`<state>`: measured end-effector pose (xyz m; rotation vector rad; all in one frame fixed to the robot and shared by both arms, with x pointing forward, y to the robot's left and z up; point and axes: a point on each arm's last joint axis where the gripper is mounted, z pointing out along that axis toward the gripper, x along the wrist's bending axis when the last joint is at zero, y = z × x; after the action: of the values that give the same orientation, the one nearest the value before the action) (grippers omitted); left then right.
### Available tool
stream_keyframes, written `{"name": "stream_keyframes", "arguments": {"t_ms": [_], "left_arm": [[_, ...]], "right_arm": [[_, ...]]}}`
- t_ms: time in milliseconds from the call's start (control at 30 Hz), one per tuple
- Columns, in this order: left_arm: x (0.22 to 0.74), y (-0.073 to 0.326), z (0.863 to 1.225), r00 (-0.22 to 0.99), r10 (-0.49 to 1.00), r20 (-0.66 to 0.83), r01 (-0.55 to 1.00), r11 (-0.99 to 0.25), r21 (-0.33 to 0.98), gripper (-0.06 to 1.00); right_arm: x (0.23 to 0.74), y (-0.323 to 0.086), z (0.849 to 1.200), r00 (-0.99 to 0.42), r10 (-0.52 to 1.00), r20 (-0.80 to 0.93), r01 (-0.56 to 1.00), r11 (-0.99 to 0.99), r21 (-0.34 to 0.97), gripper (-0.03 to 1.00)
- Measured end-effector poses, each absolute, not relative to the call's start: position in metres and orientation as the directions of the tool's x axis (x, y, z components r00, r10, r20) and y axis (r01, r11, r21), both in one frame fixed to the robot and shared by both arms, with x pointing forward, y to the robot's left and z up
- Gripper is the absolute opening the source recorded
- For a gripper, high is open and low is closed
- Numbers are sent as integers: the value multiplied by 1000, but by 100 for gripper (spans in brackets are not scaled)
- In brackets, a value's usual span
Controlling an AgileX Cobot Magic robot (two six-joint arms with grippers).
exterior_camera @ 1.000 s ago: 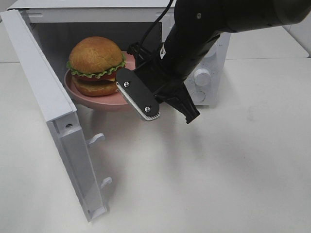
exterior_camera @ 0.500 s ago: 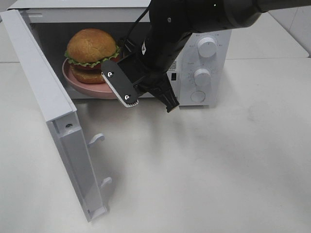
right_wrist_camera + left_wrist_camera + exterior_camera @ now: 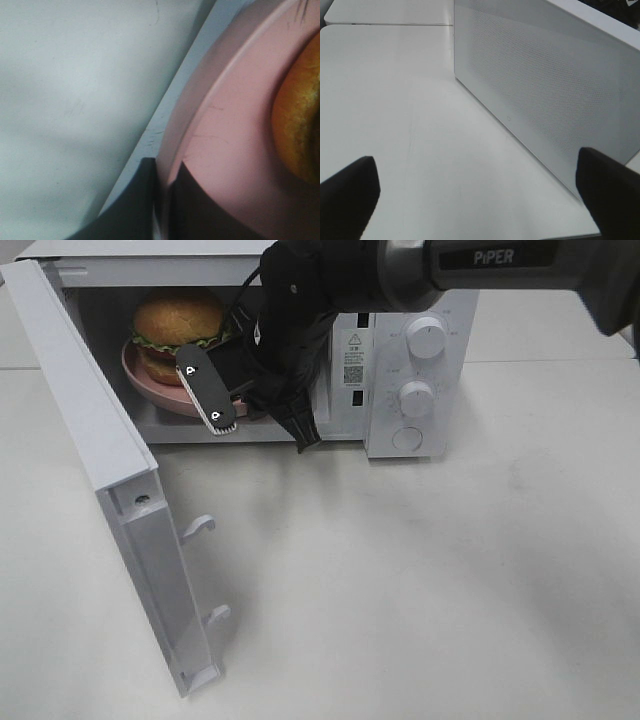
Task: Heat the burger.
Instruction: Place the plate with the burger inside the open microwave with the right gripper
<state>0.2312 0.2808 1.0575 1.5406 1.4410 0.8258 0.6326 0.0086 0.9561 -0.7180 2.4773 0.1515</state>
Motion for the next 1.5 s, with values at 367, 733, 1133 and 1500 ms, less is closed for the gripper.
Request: {"name": "stream_keyframes", "arguments": {"t_ms": [367,733,1133,1500], "left_arm": [[231,281,1058,118,990,-82,429,24,903,99],[231,281,1058,118,990,-82,429,24,903,99],[231,281,1058,118,990,-82,429,24,903,99],[231,281,1058,118,990,-82,429,24,903,99]], "right_arm": [[660,11,938,-737,-383,-557,-438,898,-38,5],[673,2,923,-764,-331,-553,-374,927,-37,5],[679,9,923,-718,-306,-625,-394,919,4,20],[676,14,924,-718,-297,-630,-409,912,36,33]]}}
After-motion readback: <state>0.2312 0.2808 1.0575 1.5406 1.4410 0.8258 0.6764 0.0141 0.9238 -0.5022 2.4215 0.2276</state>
